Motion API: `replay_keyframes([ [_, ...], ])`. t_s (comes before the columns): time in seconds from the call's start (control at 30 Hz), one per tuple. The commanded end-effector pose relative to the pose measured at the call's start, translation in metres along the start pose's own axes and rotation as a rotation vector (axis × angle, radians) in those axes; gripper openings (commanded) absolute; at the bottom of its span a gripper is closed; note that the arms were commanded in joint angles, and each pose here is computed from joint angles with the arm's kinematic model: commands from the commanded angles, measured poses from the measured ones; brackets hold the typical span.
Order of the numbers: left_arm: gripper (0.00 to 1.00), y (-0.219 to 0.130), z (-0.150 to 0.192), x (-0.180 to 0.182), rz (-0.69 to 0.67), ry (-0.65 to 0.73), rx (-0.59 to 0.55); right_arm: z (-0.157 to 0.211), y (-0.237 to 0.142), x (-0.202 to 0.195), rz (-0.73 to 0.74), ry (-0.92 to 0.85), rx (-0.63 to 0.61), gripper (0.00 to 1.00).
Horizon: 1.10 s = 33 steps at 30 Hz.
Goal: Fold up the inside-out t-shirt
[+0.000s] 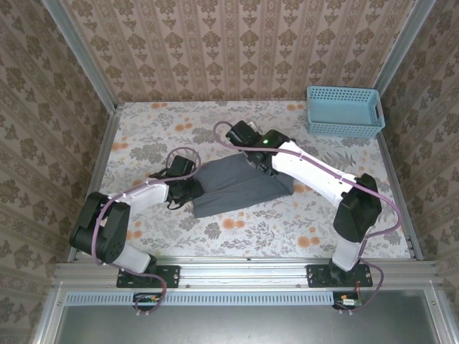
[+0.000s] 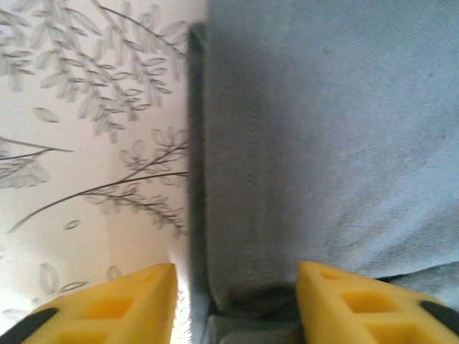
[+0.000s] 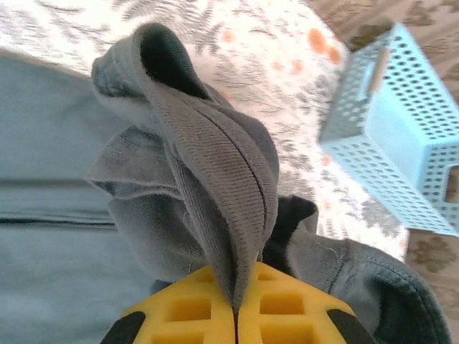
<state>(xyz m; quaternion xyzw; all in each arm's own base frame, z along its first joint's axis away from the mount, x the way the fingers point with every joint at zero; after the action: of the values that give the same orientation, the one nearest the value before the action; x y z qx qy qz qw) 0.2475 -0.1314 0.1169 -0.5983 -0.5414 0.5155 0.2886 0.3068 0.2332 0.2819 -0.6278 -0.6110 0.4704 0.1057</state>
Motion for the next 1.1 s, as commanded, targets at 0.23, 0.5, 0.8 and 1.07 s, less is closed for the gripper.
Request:
replay_keyframes([
  [0.23, 0.30, 0.027, 0.026, 0.003, 0.076, -0.041, 0.060, -0.017, -0.014, 0.064, -0.251, 0.214, 0.102, 0.00],
  [0.5, 0.28, 0.026, 0.032, 0.007, 0.067, -0.048, 0.054, -0.027, -0.023, 0.098, -0.393, 0.246, 0.112, 0.02],
  [0.8, 0.29, 0.024, 0.036, 0.011, 0.074, -0.063, 0.037, -0.027, -0.015, 0.121, -0.482, 0.278, 0.140, 0.11],
  [1.07, 0.57, -0.018, 0.036, 0.036, -0.067, -0.103, -0.084, -0.033, -0.043, 0.104, -0.586, 0.237, 0.103, 0.54],
])
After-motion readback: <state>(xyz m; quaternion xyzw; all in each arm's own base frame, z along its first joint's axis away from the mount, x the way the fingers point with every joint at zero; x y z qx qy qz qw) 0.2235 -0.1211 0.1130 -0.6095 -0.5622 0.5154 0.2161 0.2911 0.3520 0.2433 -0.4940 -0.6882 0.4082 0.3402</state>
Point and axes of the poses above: each hand's point on the last joint's axis, 136 mm out from that joint toward the fingers, its own y axis out along the fingers, its own x axis along the line the jaws close on, z = x × y, the point moved 10 cm from there along -y, back along the fingers, and after that the axes turned 8 degrees about y, right-handed, at the moved point
